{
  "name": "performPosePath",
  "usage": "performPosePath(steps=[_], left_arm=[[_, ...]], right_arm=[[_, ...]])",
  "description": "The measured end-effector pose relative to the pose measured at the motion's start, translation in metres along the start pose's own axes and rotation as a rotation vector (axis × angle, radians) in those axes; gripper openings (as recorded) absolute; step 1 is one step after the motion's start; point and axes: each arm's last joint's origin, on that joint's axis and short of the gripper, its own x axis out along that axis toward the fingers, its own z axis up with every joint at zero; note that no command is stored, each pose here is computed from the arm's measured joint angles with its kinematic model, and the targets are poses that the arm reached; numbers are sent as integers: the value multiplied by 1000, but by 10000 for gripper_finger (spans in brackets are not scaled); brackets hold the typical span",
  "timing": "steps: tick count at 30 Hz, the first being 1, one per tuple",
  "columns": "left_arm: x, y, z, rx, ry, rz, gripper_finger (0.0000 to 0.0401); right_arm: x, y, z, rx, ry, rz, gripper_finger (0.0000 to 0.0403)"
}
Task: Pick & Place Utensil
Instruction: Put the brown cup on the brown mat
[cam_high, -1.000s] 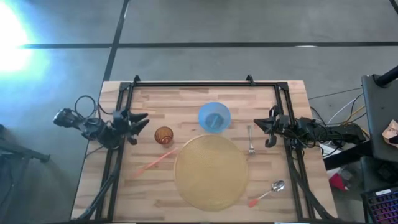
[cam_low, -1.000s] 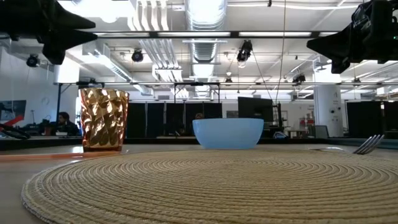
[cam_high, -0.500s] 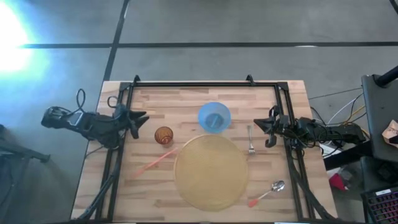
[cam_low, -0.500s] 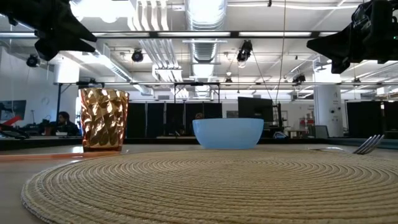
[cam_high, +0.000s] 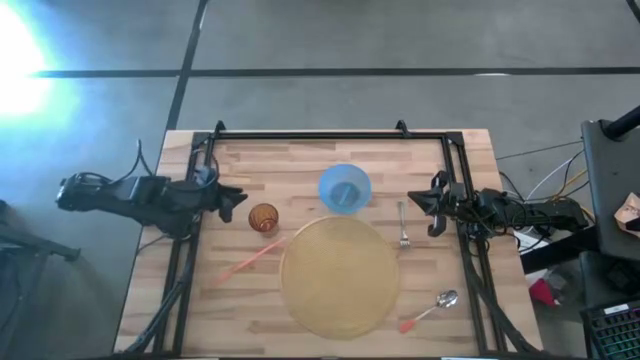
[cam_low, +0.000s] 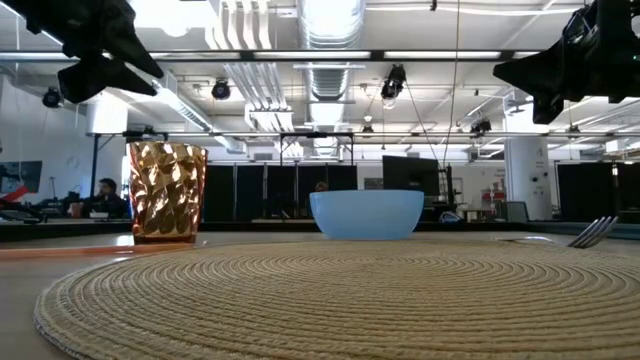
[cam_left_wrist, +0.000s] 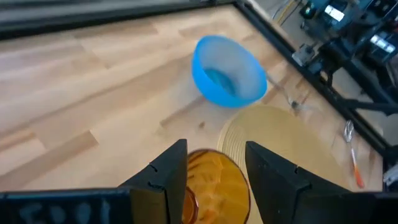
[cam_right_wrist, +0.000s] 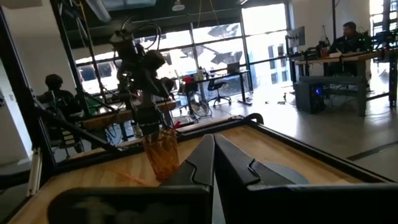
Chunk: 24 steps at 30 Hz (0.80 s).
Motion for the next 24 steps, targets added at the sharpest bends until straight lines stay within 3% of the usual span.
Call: performPosePath(steps=[7, 14, 24], left_arm=[[15, -1, -1, -52, 96, 23, 154], [26, -1, -2, -51, 137, 66, 151], [32, -3, 0, 71, 177, 71, 151]], right_arm=[[0, 0, 3, -96, -30, 3, 8], [0, 0, 2, -102, -19, 2, 8], [1, 0, -2, -40, 17, -4, 9]])
